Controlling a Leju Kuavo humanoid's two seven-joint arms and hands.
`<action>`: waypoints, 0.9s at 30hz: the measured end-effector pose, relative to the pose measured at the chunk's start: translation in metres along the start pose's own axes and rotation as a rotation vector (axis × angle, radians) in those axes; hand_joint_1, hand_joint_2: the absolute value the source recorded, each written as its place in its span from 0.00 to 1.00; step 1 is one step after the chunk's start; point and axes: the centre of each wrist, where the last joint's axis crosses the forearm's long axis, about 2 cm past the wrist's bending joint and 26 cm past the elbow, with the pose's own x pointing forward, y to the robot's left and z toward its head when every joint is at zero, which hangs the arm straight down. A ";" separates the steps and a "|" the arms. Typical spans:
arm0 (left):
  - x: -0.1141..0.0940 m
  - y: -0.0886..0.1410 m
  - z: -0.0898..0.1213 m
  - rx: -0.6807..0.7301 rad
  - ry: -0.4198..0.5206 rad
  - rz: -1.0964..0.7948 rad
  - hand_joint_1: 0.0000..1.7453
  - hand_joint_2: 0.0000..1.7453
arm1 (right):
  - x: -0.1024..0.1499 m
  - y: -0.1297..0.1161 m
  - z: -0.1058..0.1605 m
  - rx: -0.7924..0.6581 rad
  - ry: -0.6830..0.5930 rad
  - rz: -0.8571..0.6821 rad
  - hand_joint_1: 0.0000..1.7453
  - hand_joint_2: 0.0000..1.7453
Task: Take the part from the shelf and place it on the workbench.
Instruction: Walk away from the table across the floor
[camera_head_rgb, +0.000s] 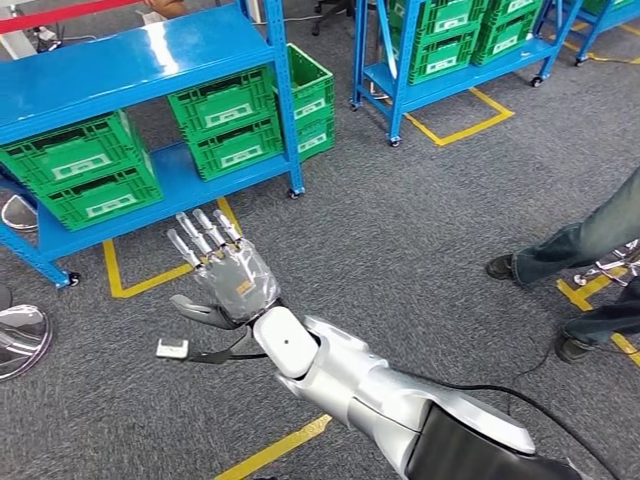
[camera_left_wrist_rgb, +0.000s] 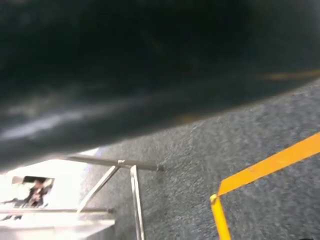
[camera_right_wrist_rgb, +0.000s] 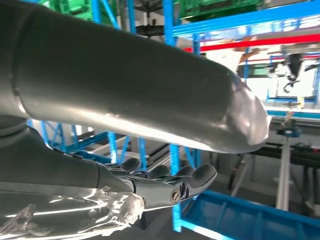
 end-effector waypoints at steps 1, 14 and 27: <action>-0.001 0.000 0.000 -0.001 0.001 0.000 0.00 0.00 | 0.000 0.000 0.000 0.001 -0.001 0.001 0.00 0.00; 0.002 0.001 0.000 -0.003 -0.015 -0.012 0.00 0.00 | -0.003 0.001 -0.001 -0.001 0.005 0.019 0.00 0.00; 0.001 0.003 -0.001 0.001 -0.019 -0.024 0.00 0.00 | -0.006 0.005 0.002 0.012 0.005 0.034 0.00 0.00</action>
